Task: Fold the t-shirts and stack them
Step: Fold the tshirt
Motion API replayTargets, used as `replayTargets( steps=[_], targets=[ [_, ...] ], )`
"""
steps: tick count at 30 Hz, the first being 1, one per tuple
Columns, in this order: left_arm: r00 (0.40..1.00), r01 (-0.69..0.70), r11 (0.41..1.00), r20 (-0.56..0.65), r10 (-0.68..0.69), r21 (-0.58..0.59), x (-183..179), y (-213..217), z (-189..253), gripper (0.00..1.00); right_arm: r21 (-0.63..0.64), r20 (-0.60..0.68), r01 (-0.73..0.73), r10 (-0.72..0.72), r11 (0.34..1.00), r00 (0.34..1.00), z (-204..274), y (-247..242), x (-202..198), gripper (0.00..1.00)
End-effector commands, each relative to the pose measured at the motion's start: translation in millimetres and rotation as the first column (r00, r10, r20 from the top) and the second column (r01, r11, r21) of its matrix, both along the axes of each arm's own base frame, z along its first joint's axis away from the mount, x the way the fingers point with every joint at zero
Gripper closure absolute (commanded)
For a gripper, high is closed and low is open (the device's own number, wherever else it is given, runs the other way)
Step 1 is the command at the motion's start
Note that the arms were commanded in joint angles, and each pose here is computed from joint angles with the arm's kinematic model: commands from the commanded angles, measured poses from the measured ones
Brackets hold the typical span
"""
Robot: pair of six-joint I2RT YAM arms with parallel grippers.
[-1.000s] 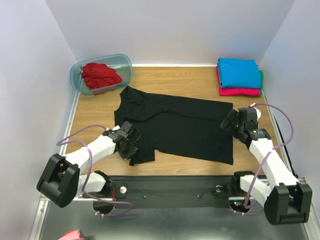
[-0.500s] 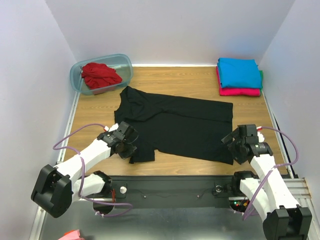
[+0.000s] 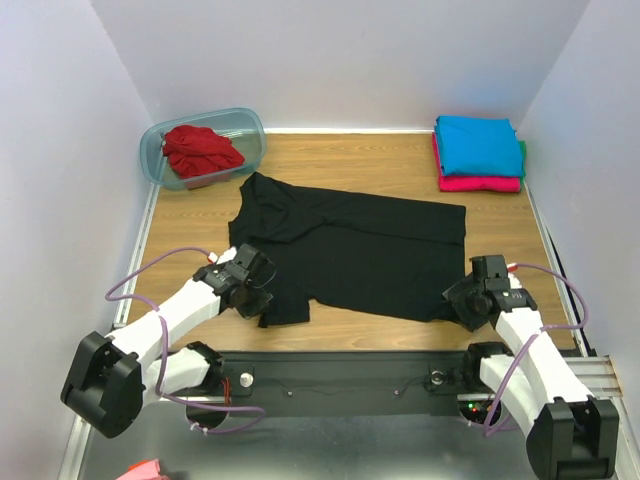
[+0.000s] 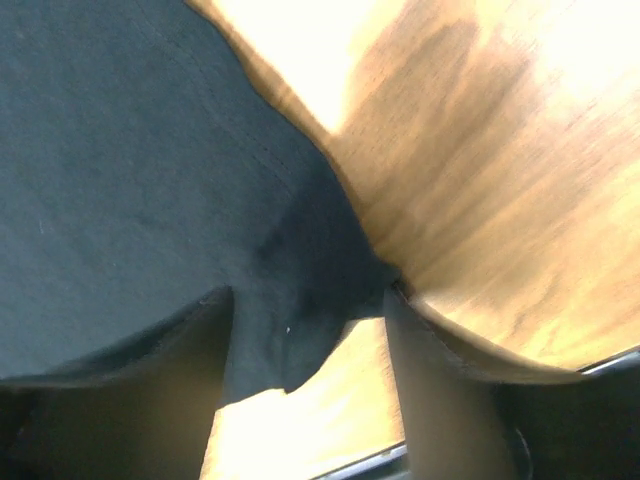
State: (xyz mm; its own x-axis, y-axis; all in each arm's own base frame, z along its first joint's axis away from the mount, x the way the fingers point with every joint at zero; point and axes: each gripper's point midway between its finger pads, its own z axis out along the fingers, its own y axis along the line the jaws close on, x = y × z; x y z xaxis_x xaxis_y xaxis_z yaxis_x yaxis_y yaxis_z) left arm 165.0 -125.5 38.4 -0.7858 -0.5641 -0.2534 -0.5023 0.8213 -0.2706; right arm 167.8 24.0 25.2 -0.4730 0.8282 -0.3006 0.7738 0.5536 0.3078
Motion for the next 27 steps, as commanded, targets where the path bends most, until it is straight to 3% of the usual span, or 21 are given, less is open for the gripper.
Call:
replayTargets(
  steps=[1,4,12,17,27],
  targets=[
    [1.0,0.019,1.0,-0.009,-0.019,0.023,-4,4,4,1.0,0.014,0.034,-0.008,0.008,1.0,0.999,-6,3,11,0.52],
    [0.999,0.035,0.999,-0.017,-0.034,0.039,-2,4,8,1.0,0.006,0.053,-0.023,0.022,1.0,0.998,-1,3,15,0.71],
    [0.997,0.063,0.997,0.036,-0.065,0.046,20,-3,33,1.0,0.011,0.118,-0.087,0.085,0.996,0.989,26,9,32,0.91],
    [0.996,0.09,0.994,0.021,-0.091,0.064,36,-8,38,1.0,-0.027,0.136,-0.106,0.109,0.994,0.985,42,5,47,0.93],
    [0.986,0.069,0.997,0.151,-0.074,0.041,107,-8,76,1.0,-0.103,0.172,-0.117,0.134,0.988,0.976,75,-4,92,0.93]
  ],
)
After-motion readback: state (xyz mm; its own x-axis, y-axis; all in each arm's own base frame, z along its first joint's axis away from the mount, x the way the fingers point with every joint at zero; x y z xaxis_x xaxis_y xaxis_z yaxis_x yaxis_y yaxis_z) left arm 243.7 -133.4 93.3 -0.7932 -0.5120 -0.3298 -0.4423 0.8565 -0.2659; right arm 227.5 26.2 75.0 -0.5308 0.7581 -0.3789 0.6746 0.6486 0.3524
